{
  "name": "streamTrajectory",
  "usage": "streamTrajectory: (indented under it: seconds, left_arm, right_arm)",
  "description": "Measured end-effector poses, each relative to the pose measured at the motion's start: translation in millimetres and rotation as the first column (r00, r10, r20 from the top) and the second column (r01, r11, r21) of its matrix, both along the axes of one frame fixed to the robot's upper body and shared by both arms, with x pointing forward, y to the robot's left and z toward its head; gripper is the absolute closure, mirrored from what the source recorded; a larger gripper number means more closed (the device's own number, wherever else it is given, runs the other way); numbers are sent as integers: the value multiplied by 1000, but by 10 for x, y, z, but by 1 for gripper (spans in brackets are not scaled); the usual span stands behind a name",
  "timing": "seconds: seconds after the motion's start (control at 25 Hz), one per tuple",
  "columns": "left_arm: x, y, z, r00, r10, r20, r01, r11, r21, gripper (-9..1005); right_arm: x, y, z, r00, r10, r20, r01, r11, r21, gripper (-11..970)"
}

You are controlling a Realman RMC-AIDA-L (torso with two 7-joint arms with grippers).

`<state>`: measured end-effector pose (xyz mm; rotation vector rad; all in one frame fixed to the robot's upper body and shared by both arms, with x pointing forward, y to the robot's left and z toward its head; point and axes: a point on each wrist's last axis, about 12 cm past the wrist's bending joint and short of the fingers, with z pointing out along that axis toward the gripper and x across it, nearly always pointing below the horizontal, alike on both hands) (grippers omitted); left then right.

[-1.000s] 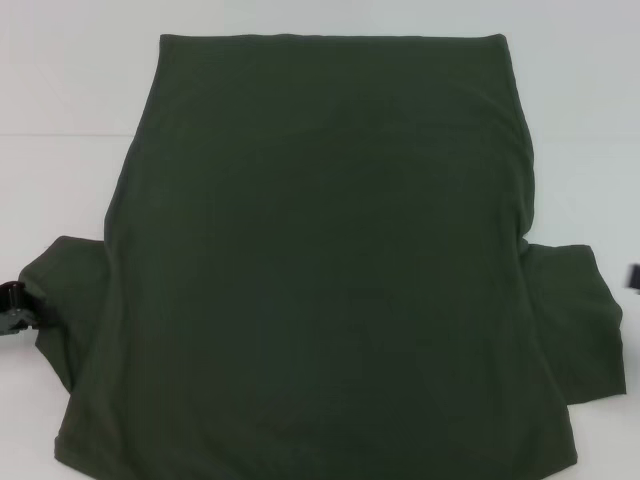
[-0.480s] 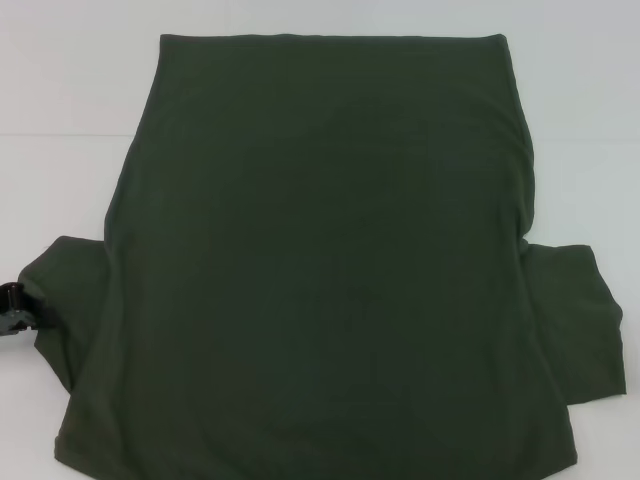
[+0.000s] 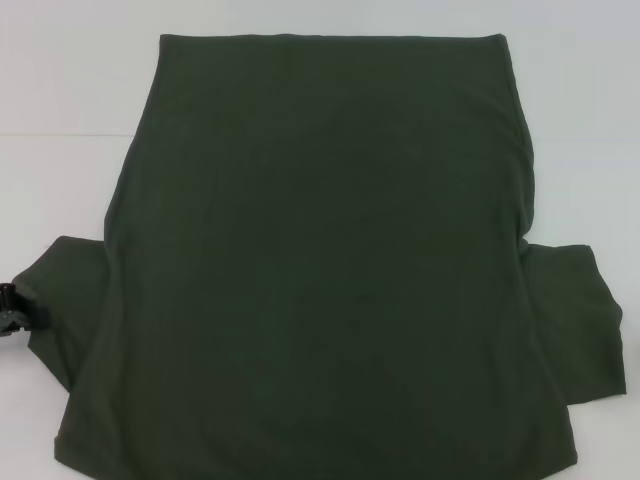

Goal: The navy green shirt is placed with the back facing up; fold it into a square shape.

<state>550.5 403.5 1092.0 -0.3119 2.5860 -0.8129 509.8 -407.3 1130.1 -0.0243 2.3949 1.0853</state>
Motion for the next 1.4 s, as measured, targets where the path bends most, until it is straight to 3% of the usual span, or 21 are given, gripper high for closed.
streamTrajectory:
  seconds: [0.16,0.32,0.44,0.64,0.92,1.4]
  left_arm:
    - [-17,15,4,1000,9,1,-9,1000,-14,992]
    - [-21,25,9,1000,18,0,-18,1000,-22,992]
    - [-24,26,10,1000,20,-2,-21,999,-26,992]
    - [-29,33,20,1000,19,-4,-20,999,-31,992]
    - [-22,78,54,1000,23,1,-23,1000,-19,992]
    - [1,349,285,998,56,42,-59,995,76,992]
  right_arm:
    - [-57,214,-88,958,201,204,-202,979,-16,15]
    - [-189,505,-240,810,369,455,-370,925,-91,15]
    - [-243,666,-352,719,416,556,-399,903,-160,15]
    - [-265,851,-544,632,462,622,-423,878,-222,15]
    - [-295,932,-679,571,484,663,-417,867,-274,19]
    - [-287,991,-756,575,474,667,-408,872,-270,18]
